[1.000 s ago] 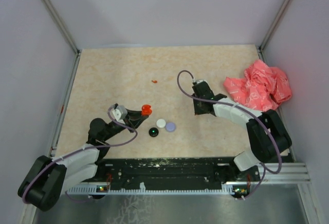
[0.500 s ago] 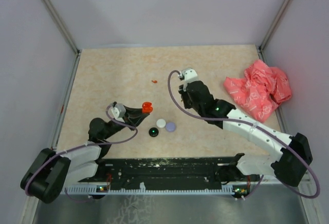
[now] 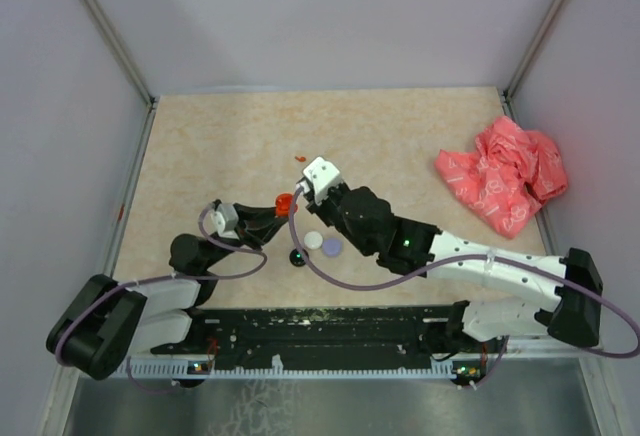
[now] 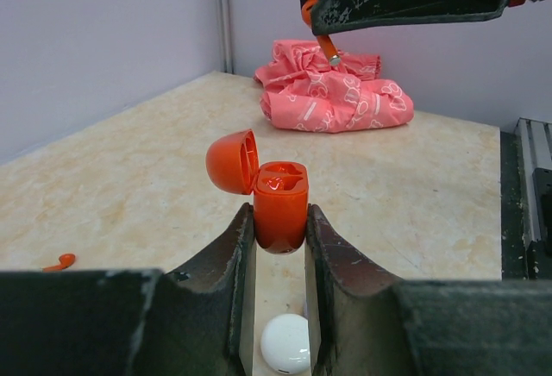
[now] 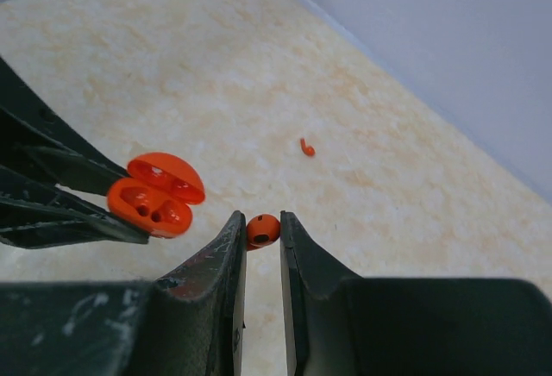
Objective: Insert the wireless bluetooth earbuds into the charging case
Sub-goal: Place the earbud in the charging case.
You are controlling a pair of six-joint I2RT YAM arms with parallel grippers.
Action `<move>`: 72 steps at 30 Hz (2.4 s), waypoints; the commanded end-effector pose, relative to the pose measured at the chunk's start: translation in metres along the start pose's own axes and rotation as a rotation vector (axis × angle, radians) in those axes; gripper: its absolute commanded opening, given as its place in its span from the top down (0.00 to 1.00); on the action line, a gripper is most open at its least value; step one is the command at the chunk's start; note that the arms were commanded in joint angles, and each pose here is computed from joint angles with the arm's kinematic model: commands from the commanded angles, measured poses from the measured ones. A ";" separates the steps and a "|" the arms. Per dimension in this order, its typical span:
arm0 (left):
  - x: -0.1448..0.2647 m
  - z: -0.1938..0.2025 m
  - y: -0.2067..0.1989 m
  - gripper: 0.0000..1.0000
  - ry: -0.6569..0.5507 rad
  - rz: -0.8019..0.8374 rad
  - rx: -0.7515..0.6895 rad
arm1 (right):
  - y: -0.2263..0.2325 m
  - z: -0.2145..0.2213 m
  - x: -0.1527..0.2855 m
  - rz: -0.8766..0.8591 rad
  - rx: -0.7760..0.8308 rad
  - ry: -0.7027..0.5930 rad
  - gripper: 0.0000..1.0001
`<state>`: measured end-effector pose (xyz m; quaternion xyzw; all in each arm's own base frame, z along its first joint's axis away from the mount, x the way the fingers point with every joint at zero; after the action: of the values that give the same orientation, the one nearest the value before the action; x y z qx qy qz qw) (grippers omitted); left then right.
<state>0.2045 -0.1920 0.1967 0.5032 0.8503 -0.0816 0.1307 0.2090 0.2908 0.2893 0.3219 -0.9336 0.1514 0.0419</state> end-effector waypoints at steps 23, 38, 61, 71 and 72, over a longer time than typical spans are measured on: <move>-0.004 -0.044 -0.022 1.00 -0.204 0.156 -0.165 | 0.066 -0.021 -0.008 -0.070 0.340 -0.144 0.91; -0.002 -0.051 -0.024 1.00 -0.224 0.153 -0.169 | 0.070 -0.003 -0.014 -0.043 0.410 -0.087 0.91; -0.004 -0.049 -0.006 1.00 -0.176 0.016 -0.100 | 0.103 -0.014 0.001 -0.230 0.419 -0.134 0.89; -0.006 -0.049 -0.001 1.00 -0.175 -0.020 -0.042 | 0.112 -0.015 0.003 -0.276 0.376 -0.125 0.89; -0.006 -0.050 -0.001 1.00 -0.176 -0.021 -0.042 | 0.112 -0.015 0.002 -0.269 0.364 -0.121 0.89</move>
<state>0.1922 -0.1905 0.2179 0.5152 0.8361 -0.0915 0.1645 0.1622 0.3622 0.2772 0.3967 -0.8571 0.3215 -0.0677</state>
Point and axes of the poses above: each gripper's point midway between its finger pads, its own x axis back along the fingers, its own y axis along the line the jaws close on, z = x × y, the point moved 4 cm from there along x, back along the fingers
